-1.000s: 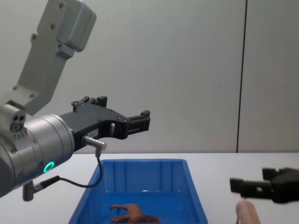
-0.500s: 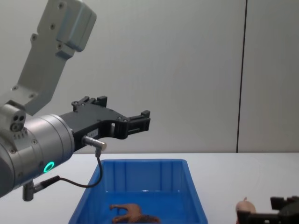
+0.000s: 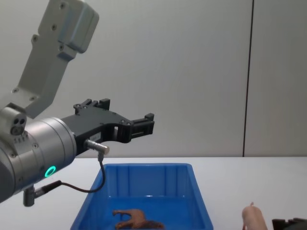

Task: Pick up the two dolls from the table and place them into the box.

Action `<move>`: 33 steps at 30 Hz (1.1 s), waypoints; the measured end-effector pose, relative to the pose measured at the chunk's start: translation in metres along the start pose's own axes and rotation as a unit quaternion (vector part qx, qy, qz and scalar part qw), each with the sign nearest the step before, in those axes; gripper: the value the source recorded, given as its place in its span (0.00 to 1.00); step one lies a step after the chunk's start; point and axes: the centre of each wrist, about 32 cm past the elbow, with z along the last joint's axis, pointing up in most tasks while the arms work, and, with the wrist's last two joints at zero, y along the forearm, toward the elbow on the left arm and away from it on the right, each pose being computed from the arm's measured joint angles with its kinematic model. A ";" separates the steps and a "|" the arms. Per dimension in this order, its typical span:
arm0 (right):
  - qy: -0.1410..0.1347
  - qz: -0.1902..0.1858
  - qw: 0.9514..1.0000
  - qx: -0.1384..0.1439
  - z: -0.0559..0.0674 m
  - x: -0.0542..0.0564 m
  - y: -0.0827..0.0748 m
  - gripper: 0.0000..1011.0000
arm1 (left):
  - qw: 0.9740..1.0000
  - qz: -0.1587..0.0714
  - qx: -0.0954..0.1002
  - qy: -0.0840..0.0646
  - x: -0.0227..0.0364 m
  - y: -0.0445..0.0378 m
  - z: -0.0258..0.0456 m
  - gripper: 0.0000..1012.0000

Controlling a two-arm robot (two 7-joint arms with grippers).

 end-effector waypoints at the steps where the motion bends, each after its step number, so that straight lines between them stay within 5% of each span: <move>1: 0.001 -0.002 1.000 -0.002 -0.001 0.000 0.002 0.87 | 1.000 0.000 0.000 0.000 0.0000 0.0000 0.0000 0.99; 21: -0.003 -0.020 1.000 0.007 0.002 -0.002 0.016 0.28 | 1.000 0.000 0.000 0.000 0.0000 0.0000 0.0000 0.99; 33: -0.034 -0.021 0.997 0.061 0.023 -0.009 0.011 0.26 | 1.000 0.000 0.000 0.000 0.0000 0.0000 0.0000 0.99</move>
